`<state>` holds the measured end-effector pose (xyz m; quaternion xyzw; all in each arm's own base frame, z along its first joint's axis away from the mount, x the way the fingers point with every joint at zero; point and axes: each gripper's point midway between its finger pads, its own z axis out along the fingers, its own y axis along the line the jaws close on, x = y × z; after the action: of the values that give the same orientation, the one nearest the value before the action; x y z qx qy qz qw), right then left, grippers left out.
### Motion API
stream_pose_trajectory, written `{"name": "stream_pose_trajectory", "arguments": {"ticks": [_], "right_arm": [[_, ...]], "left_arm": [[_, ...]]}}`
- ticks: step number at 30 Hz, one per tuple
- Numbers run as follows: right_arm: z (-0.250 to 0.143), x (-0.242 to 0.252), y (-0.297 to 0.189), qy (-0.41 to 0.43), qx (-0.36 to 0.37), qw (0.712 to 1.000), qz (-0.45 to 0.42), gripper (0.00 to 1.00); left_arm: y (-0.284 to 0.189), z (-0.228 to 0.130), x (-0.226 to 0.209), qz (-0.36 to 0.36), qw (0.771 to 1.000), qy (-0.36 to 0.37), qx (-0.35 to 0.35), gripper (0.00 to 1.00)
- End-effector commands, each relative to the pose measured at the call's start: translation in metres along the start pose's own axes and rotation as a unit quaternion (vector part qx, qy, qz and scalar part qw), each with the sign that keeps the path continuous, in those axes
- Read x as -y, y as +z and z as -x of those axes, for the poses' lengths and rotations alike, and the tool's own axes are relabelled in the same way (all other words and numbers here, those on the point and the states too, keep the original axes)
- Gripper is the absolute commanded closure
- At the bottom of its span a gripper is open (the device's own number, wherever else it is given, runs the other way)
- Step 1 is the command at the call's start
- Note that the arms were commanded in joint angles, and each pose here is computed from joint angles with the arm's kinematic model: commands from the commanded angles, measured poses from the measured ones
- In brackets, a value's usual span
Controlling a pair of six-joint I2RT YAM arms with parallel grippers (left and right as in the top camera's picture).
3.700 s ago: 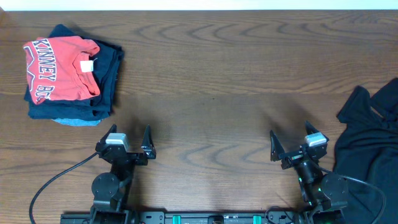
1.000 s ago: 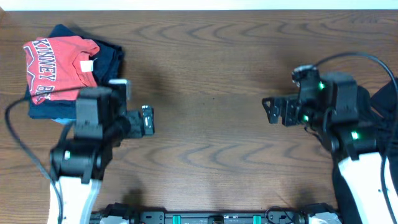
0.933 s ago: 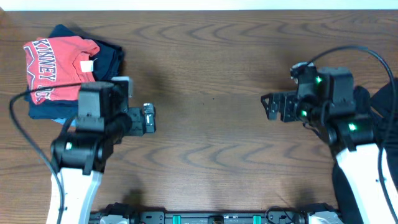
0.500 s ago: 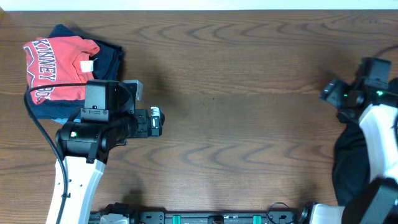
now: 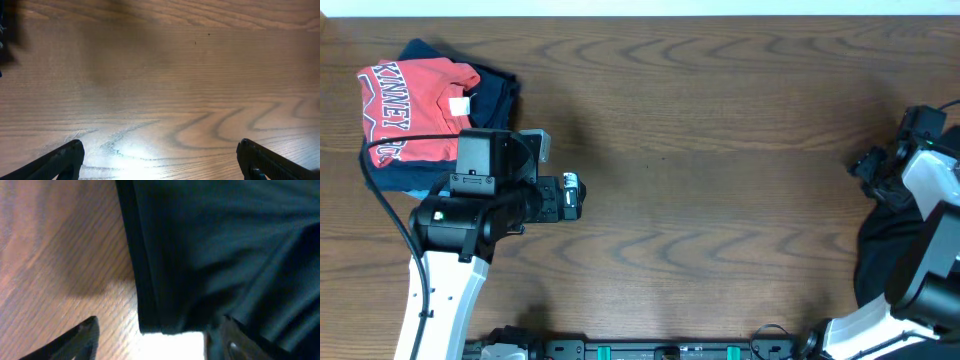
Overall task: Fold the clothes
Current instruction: 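Reach the right gripper to the black polo shirt and grasp it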
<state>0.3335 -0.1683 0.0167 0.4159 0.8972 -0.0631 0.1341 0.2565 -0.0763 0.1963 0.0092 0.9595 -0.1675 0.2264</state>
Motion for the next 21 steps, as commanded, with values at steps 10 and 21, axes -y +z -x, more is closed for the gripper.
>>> {"name": "stream_pose_trajectory", "arguments": {"ticks": [10, 21], "right_arm": [[-0.004, -0.066, 0.000, -0.053, -0.024, 0.985, 0.165, 0.99], [-0.123, -0.223, -0.117, -0.314, -0.018, 0.880, 0.357, 0.99]], "left_arm": [[-0.005, 0.006, 0.002, -0.003, 1.000, 0.005, 0.009, 0.03], [-0.008, 0.009, -0.017, 0.054, 0.998, 0.004, 0.021, 0.07]]}}
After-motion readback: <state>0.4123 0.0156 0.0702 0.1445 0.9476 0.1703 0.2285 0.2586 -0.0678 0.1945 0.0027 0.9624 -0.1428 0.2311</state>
